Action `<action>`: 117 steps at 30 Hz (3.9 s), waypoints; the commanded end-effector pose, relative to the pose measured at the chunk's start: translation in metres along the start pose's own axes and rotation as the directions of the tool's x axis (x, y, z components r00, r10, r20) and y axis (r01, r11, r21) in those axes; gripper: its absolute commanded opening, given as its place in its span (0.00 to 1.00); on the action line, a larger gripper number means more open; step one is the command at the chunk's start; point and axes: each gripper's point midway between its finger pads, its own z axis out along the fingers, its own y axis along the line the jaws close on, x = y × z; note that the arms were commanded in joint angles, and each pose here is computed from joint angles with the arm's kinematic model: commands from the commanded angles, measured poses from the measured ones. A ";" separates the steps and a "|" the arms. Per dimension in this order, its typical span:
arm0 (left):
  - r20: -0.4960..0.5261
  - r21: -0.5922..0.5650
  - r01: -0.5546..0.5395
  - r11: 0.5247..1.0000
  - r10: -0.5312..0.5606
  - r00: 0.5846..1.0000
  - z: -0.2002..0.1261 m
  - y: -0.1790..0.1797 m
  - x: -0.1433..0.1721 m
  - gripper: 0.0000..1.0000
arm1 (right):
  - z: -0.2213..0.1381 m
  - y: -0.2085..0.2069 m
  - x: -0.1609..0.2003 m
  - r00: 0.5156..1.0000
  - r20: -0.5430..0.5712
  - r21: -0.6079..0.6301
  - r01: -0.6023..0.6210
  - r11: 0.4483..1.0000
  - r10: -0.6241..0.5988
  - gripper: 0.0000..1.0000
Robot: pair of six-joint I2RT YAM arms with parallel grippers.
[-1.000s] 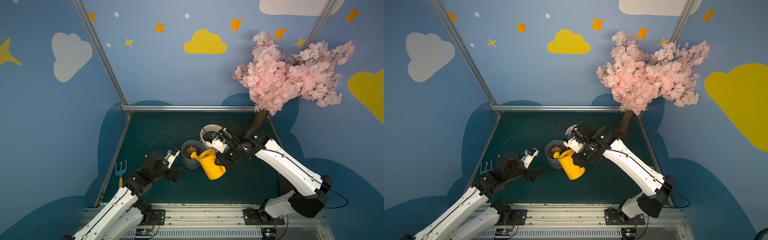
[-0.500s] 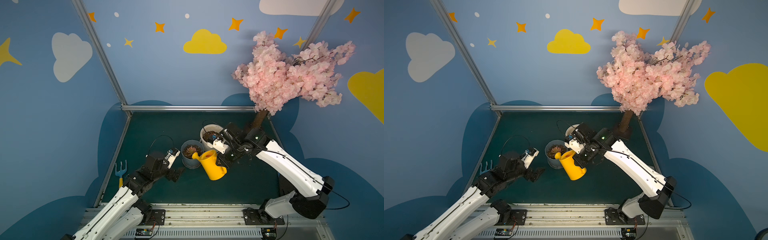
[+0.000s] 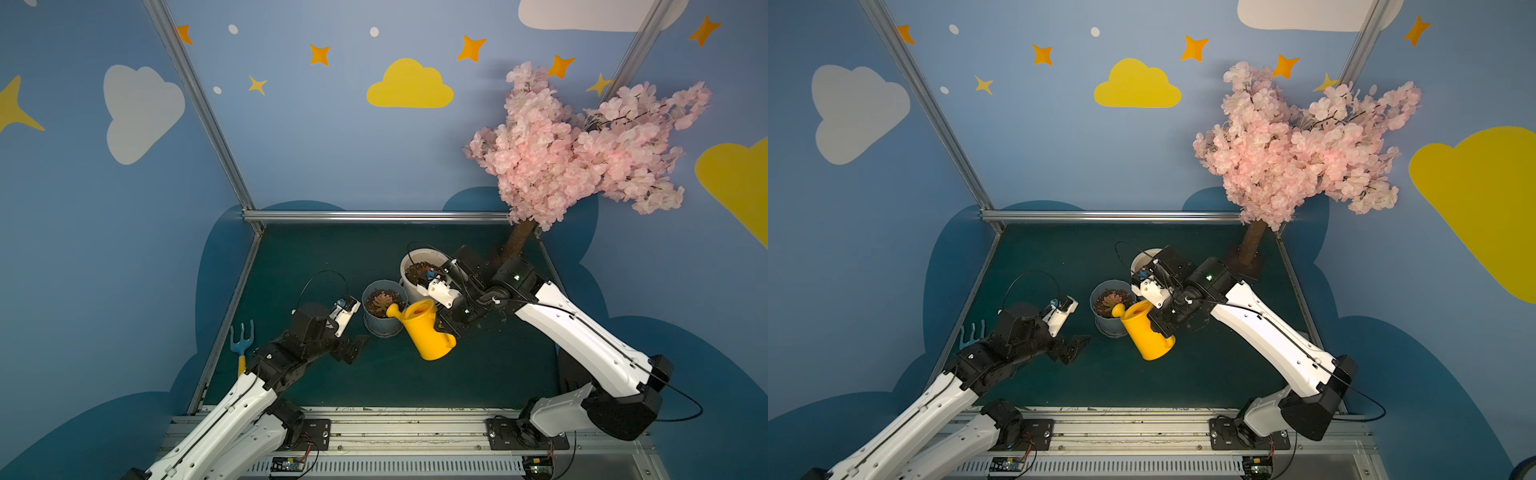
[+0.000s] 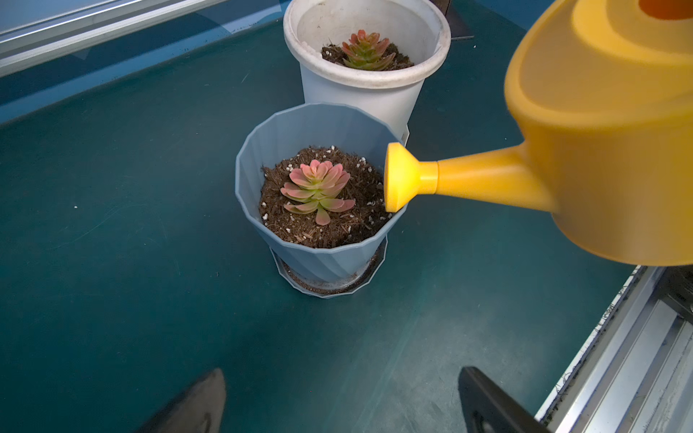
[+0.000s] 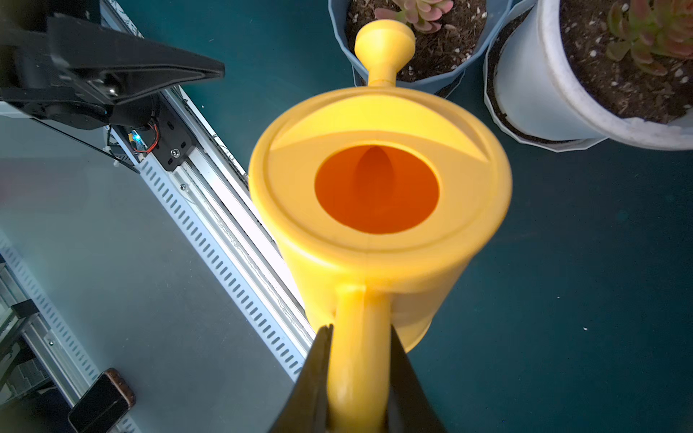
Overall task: Water the succulent around the soil edge
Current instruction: Water the soil of the potted plant with water.
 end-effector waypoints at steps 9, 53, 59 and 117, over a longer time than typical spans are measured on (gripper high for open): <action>0.004 0.015 -0.009 1.000 0.009 1.000 0.000 -0.003 0.000 1.00 | -0.007 -0.010 0.006 1.000 0.002 0.037 -0.026 0.999 0.026 0.00; 0.033 0.055 -0.003 0.998 0.001 0.999 -0.003 -0.009 -0.007 1.00 | -0.001 -0.030 -0.022 0.999 -0.010 0.107 -0.038 0.994 0.039 0.00; 0.033 0.052 -0.005 0.999 0.003 0.999 -0.004 -0.009 -0.007 1.00 | -0.002 -0.032 -0.027 0.999 -0.003 0.114 -0.043 0.993 0.043 0.00; 0.052 0.068 -0.010 0.998 0.007 0.999 -0.011 -0.013 -0.010 1.00 | 0.010 -0.030 -0.072 0.999 0.006 0.065 -0.042 0.997 0.041 0.00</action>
